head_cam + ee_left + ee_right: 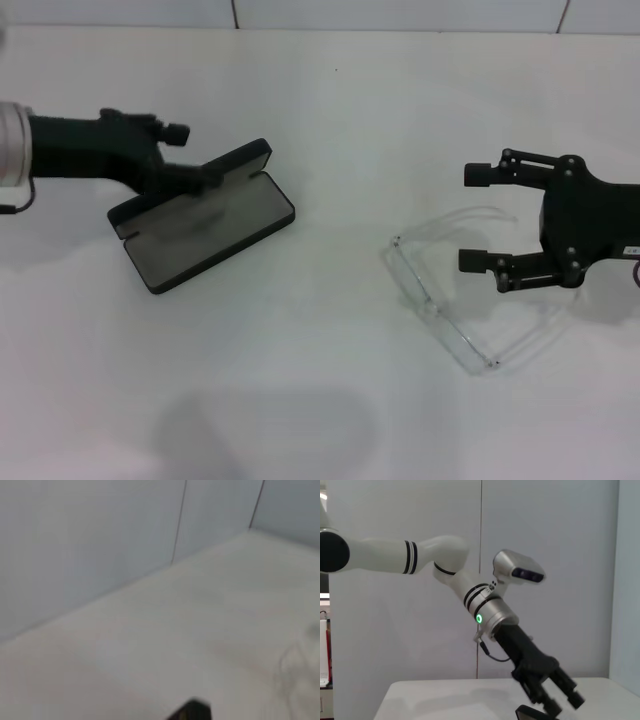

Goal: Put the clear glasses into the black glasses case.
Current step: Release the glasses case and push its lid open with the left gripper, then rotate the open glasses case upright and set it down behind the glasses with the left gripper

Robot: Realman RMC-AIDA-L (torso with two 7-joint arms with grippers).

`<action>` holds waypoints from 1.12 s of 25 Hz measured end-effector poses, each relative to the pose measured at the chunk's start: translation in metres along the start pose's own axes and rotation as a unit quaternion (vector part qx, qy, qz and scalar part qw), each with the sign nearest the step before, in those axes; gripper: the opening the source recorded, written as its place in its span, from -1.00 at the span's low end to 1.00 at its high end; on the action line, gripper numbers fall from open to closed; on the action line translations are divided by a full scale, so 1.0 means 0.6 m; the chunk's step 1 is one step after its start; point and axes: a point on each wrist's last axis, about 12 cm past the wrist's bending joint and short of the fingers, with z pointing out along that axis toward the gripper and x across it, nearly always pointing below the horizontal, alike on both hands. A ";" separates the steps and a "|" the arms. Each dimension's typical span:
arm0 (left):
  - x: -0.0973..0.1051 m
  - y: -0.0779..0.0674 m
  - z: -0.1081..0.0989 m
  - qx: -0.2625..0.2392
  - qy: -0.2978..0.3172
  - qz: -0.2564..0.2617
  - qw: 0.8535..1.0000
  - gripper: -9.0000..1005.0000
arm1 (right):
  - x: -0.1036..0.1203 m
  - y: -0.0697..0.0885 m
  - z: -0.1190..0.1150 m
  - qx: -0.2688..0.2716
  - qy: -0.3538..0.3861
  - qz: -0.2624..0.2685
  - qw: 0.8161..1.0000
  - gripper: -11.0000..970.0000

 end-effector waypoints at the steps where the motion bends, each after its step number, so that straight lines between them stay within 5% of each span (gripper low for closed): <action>1: 0.001 -0.002 0.003 -0.004 0.010 0.003 1.000 0.34 | 0.000 0.000 0.000 0.000 0.000 0.000 1.000 0.80; 12: 0.003 -0.014 0.049 -0.035 0.083 0.030 0.995 0.26 | 0.000 0.001 0.009 -0.009 0.004 -0.004 1.000 0.80; 28: -0.036 -0.007 0.055 -0.073 0.083 0.115 0.987 -0.39 | 0.006 0.009 0.009 -0.009 0.004 -0.015 1.000 0.80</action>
